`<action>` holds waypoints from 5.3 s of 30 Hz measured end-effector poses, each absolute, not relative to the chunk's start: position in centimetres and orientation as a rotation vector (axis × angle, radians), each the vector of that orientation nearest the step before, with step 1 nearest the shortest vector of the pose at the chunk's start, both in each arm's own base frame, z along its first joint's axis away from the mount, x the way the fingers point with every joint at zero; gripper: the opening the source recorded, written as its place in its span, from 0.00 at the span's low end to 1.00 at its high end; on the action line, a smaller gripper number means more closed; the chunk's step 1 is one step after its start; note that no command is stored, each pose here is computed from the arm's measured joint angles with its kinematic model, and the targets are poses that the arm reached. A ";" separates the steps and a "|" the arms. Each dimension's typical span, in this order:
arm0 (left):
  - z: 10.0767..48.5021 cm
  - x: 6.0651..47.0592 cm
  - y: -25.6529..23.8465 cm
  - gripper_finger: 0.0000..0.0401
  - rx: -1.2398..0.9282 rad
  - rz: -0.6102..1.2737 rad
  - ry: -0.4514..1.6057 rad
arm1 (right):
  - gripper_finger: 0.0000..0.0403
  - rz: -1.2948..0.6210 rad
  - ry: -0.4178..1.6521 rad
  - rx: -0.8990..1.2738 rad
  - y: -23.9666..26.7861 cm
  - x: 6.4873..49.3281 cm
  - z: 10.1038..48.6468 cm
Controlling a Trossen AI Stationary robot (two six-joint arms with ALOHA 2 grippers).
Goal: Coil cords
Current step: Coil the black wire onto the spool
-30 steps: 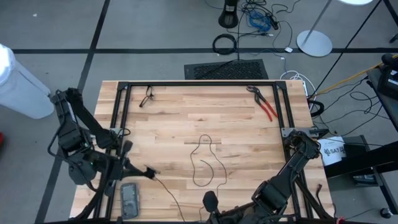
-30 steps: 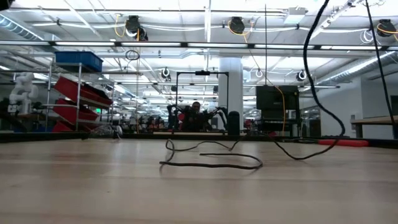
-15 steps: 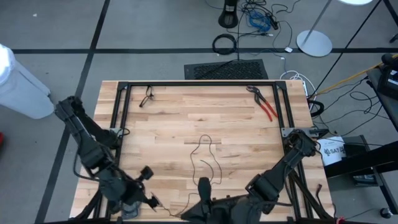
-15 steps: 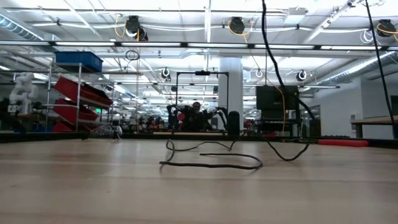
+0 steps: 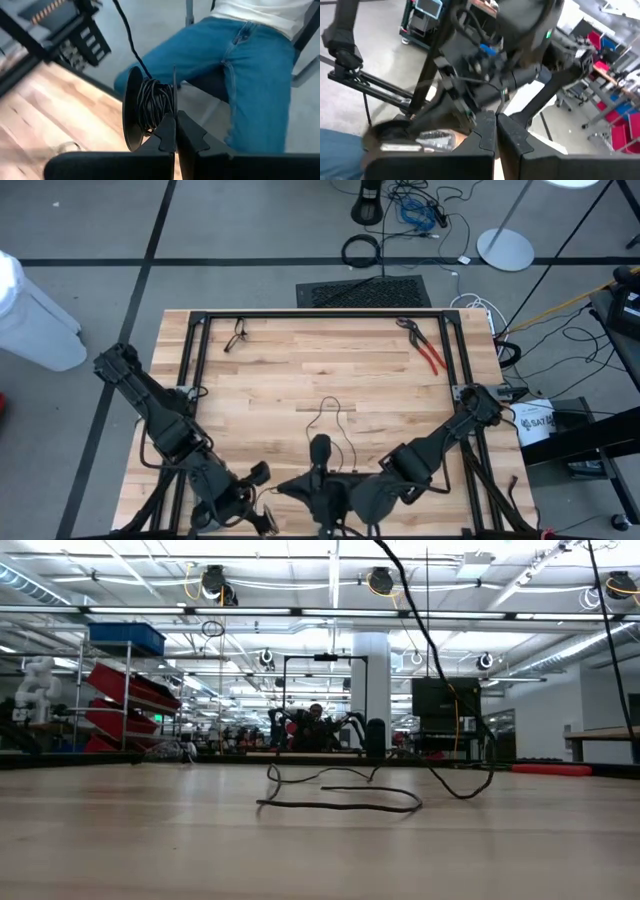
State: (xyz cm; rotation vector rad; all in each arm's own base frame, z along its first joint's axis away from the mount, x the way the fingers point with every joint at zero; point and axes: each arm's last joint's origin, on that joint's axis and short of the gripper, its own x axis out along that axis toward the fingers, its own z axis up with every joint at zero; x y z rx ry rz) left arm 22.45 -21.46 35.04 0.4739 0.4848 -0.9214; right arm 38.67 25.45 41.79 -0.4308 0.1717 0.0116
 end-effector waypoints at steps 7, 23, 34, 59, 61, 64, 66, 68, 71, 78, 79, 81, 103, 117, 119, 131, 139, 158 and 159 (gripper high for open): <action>36.1 22.2 -22.4 0.00 0.548 -0.966 0.324 | 0.00 -0.007 0.210 -0.396 24.7 39.1 41.4; 37.8 20.5 -24.9 0.00 0.665 -1.044 0.024 | 0.00 -0.020 0.248 -0.369 24.1 39.7 40.7; 38.9 20.3 -25.5 0.00 0.662 -1.051 -0.119 | 0.00 0.003 0.250 -0.343 24.0 40.0 40.5; 38.4 23.2 -25.5 0.00 0.609 -1.078 -0.207 | 0.00 0.233 0.168 -0.190 23.4 42.3 40.0; 38.4 23.1 -25.5 0.00 0.609 -1.078 -0.206 | 0.00 0.278 0.175 -0.190 23.5 42.3 39.9; 38.5 22.9 -25.6 0.00 0.610 -1.080 -0.210 | 0.00 0.303 0.174 -0.190 23.8 42.2 39.9; 38.6 22.7 -25.7 0.00 0.607 -1.085 -0.219 | 0.00 0.309 0.173 -0.191 24.0 42.0 39.9; 38.7 22.5 -25.8 0.00 0.605 -1.086 -0.229 | 0.00 0.310 0.173 -0.191 24.0 42.0 39.9; 38.7 22.6 -25.8 0.00 0.605 -1.085 -0.229 | 0.00 0.305 0.176 -0.191 23.7 42.4 39.7; 38.5 23.0 -25.4 0.00 0.589 -1.077 -0.183 | 0.00 0.322 0.191 -0.189 23.4 42.7 39.4; 38.3 22.9 -25.4 0.00 0.593 -1.078 -0.170 | 0.00 0.323 0.197 -0.191 23.4 42.6 39.4; 38.2 22.8 -25.3 0.00 0.609 -1.050 -0.134 | 0.00 0.325 0.217 -0.193 23.5 42.4 39.3; 40.0 17.3 -19.6 0.00 0.434 -0.542 0.327 | 0.27 0.075 0.531 -0.280 22.7 41.3 36.1; 40.0 16.5 -18.7 0.00 0.383 -0.423 0.385 | 0.31 -0.079 0.400 -0.127 21.7 46.7 32.1; 39.9 16.5 -18.7 0.00 0.384 -0.423 0.388 | 0.31 -0.081 0.397 -0.120 21.7 46.9 31.8; 39.9 16.3 -18.7 0.00 0.386 -0.429 0.387 | 0.31 -0.086 0.357 -0.129 21.7 48.2 30.6; 40.0 16.4 -18.7 0.00 0.388 -0.429 0.378 | 0.31 -0.084 0.330 -0.136 21.7 48.4 30.8; 41.8 14.5 -18.7 0.00 0.357 -0.285 0.246 | 0.31 -0.232 0.293 -0.268 23.7 45.5 33.4; 41.9 14.5 -18.7 0.00 0.348 -0.272 0.234 | 0.31 -0.235 0.293 -0.261 23.5 45.6 33.4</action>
